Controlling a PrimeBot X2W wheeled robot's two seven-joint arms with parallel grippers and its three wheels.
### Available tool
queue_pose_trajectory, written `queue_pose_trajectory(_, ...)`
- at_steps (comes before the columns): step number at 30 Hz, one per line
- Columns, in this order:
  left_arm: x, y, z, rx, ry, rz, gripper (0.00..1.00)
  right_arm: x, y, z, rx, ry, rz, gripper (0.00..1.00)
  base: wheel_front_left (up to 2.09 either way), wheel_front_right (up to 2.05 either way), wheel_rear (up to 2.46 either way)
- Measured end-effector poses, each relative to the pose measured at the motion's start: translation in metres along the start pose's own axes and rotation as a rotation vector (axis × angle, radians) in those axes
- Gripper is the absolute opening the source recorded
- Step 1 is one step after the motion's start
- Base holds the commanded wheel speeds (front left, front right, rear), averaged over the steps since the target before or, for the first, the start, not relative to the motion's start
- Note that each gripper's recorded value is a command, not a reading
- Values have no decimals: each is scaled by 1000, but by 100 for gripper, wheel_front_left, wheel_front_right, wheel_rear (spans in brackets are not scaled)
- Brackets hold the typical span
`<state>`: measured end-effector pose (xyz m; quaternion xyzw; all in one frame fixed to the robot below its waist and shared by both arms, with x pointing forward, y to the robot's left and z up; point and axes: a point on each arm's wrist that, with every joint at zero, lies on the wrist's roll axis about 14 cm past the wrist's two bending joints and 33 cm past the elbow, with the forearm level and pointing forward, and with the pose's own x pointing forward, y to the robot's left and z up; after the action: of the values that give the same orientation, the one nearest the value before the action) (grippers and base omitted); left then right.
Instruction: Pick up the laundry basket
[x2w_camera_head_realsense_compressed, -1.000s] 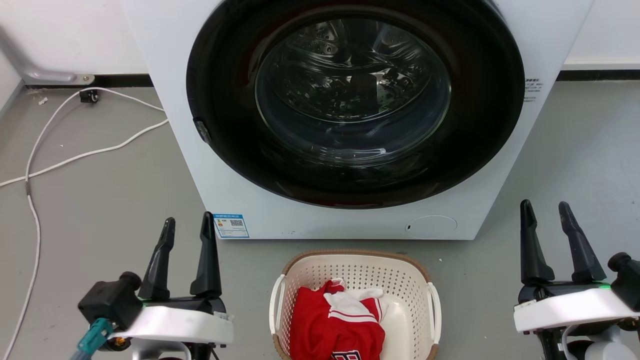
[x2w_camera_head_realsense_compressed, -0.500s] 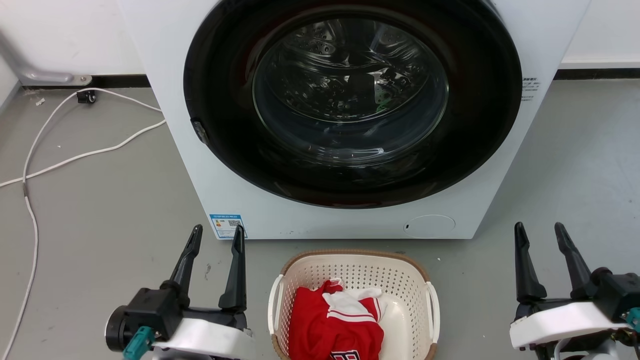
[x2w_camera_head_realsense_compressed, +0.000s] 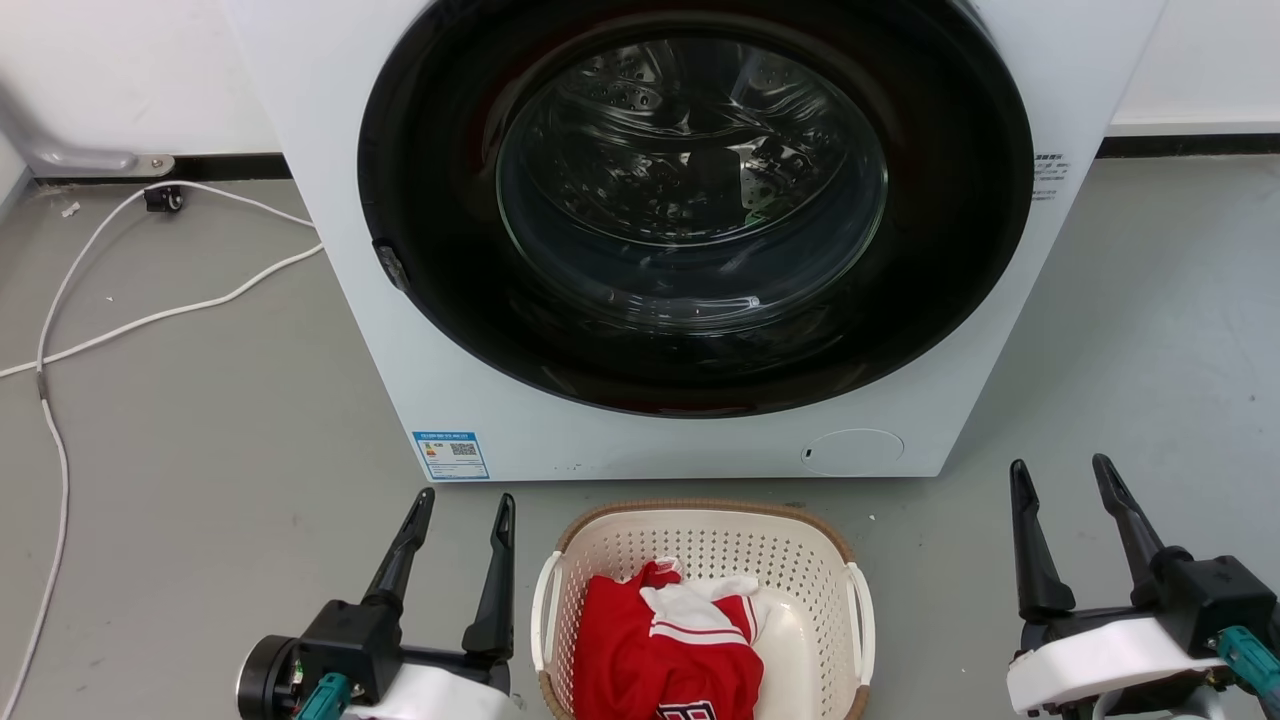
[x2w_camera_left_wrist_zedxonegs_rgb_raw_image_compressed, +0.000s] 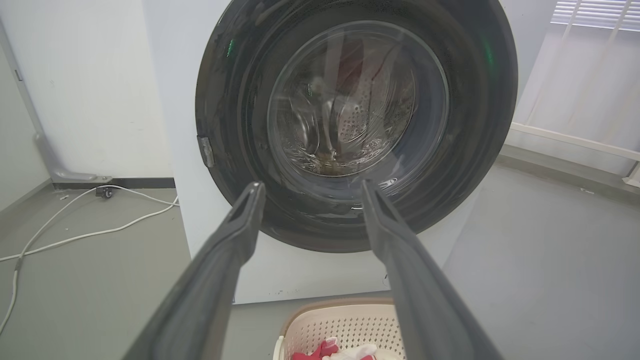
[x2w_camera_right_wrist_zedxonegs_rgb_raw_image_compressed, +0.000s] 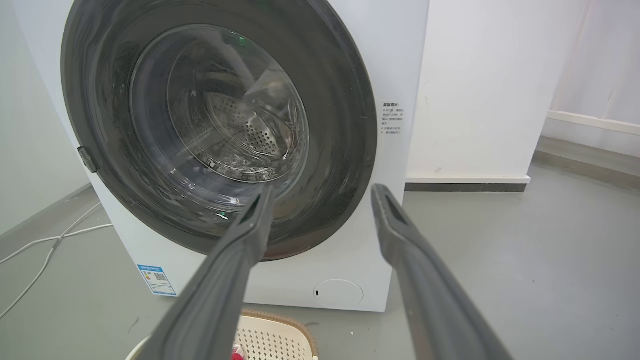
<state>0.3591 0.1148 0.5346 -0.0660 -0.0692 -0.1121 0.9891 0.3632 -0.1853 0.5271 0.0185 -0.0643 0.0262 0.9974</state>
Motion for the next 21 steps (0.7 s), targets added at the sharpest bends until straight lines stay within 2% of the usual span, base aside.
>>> queue_pose_trajectory(16, -2, -9, -9, 93, 12, -56, 100, -3, 4, -4, -76, 3, 22, 100, 0, 0, 0)
queue_pose_trajectory(21, -3, -1, -9, 65, 10, -21, 100, -4, 1, -8, -42, 9, 9, 100, 0, 0, 0)
